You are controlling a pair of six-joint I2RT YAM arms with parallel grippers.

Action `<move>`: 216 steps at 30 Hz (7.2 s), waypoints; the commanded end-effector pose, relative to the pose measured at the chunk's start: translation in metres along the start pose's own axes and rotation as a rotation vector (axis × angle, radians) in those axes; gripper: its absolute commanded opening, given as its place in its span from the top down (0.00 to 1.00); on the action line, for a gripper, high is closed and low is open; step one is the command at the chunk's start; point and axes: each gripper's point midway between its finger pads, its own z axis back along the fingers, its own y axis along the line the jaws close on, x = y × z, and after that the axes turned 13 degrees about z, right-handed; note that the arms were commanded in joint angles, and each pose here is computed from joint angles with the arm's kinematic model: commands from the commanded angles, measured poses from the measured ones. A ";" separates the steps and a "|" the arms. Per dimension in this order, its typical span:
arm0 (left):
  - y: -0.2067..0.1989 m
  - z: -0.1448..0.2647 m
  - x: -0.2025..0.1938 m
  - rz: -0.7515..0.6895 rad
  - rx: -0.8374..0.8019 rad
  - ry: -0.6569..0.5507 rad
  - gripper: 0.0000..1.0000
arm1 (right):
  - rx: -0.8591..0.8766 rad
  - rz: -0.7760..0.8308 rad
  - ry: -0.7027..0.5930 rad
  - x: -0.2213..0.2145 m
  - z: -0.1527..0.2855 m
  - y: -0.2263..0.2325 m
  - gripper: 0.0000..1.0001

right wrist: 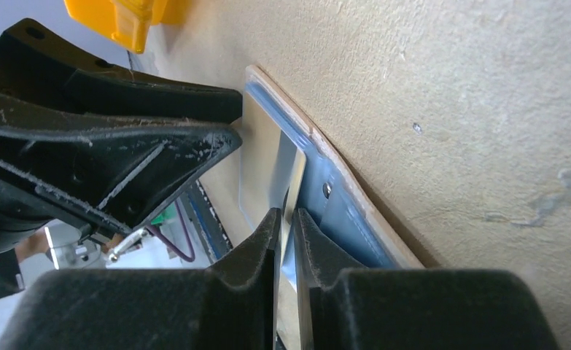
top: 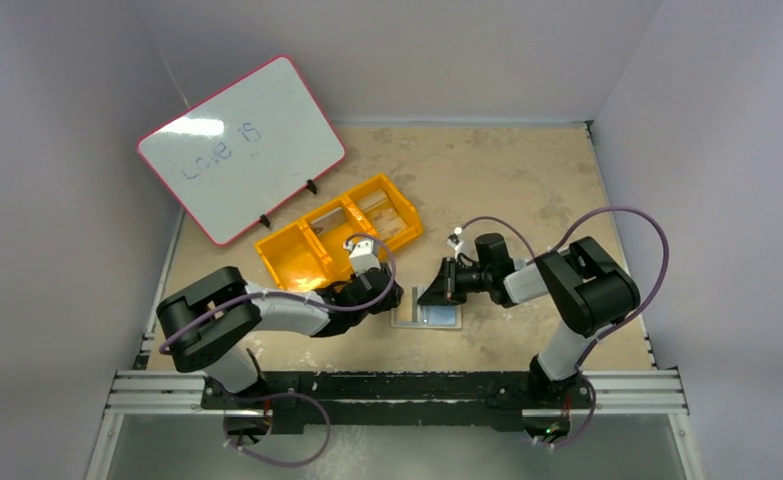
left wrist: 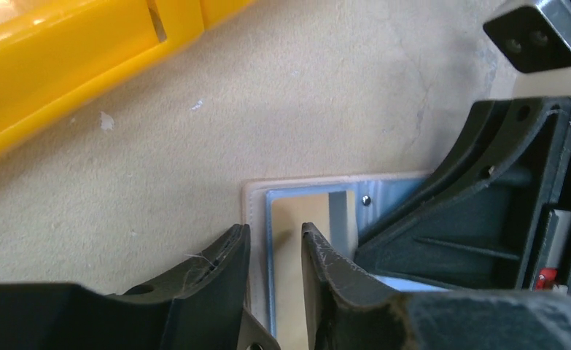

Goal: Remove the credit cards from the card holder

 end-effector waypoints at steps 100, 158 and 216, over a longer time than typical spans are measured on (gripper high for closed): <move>0.071 0.013 -0.037 -0.129 0.236 0.108 1.00 | -0.009 -0.172 -0.166 -0.009 0.036 0.018 0.81; -0.021 0.039 -0.028 -0.093 -0.118 0.165 0.49 | -0.217 -0.084 -0.153 -0.006 0.059 -0.004 0.99; 0.040 0.042 0.003 -0.226 0.287 -0.038 0.91 | -0.384 -0.058 -0.195 0.004 0.084 -0.009 1.00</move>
